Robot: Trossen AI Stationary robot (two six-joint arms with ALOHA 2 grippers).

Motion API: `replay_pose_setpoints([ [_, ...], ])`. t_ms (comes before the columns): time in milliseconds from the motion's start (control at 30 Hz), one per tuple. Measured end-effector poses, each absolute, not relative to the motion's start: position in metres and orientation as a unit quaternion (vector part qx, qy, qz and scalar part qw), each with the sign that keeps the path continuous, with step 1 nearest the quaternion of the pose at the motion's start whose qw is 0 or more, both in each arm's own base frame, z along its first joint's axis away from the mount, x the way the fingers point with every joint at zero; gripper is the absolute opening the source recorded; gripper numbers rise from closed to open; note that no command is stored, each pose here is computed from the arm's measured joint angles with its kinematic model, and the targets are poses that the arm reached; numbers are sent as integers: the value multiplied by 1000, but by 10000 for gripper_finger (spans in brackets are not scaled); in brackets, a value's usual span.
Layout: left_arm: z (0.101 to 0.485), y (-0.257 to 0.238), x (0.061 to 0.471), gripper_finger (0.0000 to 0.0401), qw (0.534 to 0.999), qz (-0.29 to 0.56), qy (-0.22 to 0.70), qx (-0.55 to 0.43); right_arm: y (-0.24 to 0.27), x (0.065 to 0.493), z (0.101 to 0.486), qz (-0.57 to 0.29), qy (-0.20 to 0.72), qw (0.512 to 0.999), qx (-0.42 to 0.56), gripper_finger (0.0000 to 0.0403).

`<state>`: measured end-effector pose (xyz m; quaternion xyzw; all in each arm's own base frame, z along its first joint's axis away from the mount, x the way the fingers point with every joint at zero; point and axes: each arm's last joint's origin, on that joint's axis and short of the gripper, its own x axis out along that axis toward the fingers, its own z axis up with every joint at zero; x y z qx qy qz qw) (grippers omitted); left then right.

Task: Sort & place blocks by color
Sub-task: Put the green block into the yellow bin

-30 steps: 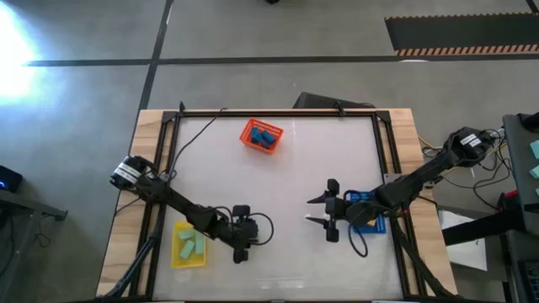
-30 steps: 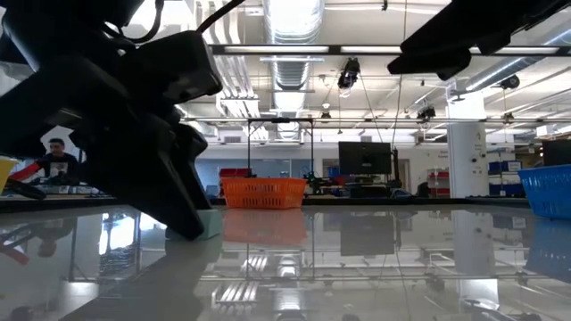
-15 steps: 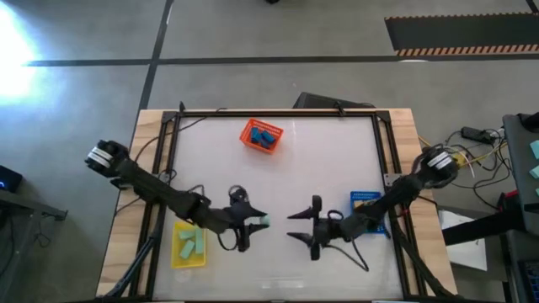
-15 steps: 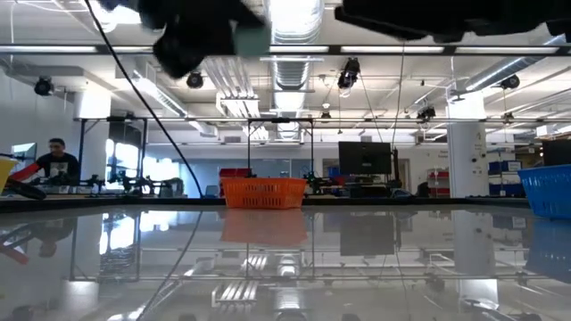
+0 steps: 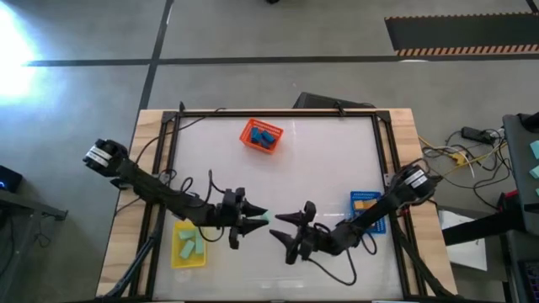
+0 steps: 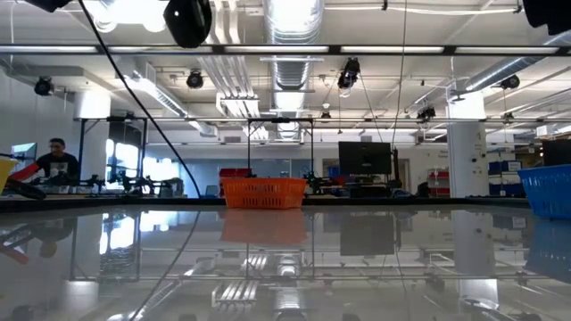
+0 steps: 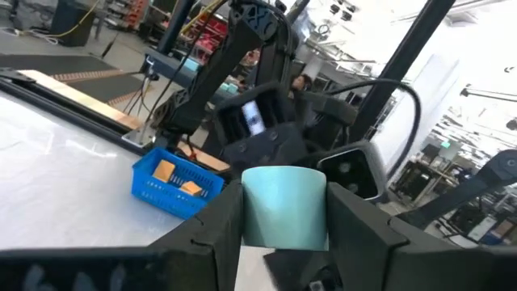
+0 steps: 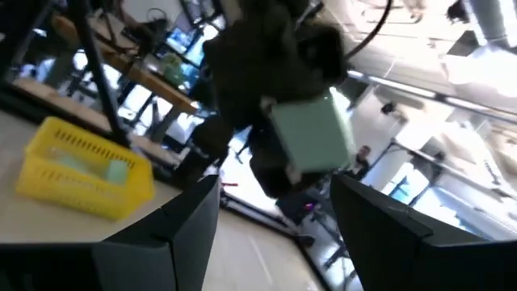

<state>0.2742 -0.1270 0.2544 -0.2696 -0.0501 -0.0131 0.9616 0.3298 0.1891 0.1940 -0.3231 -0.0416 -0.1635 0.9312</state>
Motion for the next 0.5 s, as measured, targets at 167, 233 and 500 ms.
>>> replay_pose_setpoints([
  [167,253,-127,273,136,961,-14,-54,-272,192,345,208,-200,-39,915,-347,228],
  [233,254,-127,273,136,960,-15,-55,-273,193,348,214,-206,-42,915,-344,228],
  [500,276,-132,253,136,945,-77,-53,-314,196,347,219,-205,-43,911,-355,228],
])
